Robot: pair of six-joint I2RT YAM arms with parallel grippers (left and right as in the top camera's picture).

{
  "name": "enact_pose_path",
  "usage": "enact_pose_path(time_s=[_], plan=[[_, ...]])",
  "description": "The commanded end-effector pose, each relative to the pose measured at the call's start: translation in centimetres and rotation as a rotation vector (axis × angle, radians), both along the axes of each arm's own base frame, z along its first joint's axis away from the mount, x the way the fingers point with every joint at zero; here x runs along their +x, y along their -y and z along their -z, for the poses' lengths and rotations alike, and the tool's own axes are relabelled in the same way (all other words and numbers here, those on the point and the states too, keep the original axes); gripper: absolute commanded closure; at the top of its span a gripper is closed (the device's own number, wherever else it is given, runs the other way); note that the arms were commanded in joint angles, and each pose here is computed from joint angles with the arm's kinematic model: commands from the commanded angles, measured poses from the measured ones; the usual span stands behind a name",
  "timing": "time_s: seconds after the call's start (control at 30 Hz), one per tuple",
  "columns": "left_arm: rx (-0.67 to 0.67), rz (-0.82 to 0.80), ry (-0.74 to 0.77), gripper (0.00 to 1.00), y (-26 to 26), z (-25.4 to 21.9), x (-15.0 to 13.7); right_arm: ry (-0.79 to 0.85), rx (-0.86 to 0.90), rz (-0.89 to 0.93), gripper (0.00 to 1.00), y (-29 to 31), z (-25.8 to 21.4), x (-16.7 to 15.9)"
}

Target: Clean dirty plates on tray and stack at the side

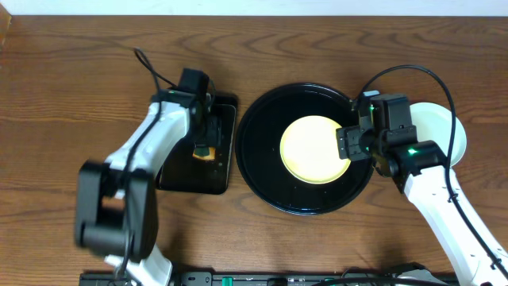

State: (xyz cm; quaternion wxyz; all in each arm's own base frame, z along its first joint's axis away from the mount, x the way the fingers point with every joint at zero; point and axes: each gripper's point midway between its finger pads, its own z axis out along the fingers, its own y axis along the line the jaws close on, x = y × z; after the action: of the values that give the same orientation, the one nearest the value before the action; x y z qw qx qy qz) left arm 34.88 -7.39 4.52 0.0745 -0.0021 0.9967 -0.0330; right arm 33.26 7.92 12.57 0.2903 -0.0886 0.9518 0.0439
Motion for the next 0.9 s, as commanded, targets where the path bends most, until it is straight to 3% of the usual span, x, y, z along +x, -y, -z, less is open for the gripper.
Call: enact_pose_path(time_s=[0.0, 0.17, 0.53, 0.87], plan=[[-0.031, -0.004, 0.135, 0.27, 0.1, -4.9, 1.1, -0.018, 0.003, 0.058, 0.17, 1.1, 0.4, 0.5], [-0.041, -0.005, 0.183, 0.26, 0.0, -7.2, 0.7, -0.080, -0.006, 0.062, 0.25, 1.2, 2.5, 0.6], [-0.031, -0.004, 0.134, 0.26, -0.2, -6.8, -0.5, -0.268, 0.031, 0.069, 0.34, 0.4, 10.0, 0.9], [-0.031, -0.004, 0.135, 0.26, -0.2, -6.8, -0.5, -0.325, 0.191, 0.087, 0.59, -0.6, 13.0, 1.9]])
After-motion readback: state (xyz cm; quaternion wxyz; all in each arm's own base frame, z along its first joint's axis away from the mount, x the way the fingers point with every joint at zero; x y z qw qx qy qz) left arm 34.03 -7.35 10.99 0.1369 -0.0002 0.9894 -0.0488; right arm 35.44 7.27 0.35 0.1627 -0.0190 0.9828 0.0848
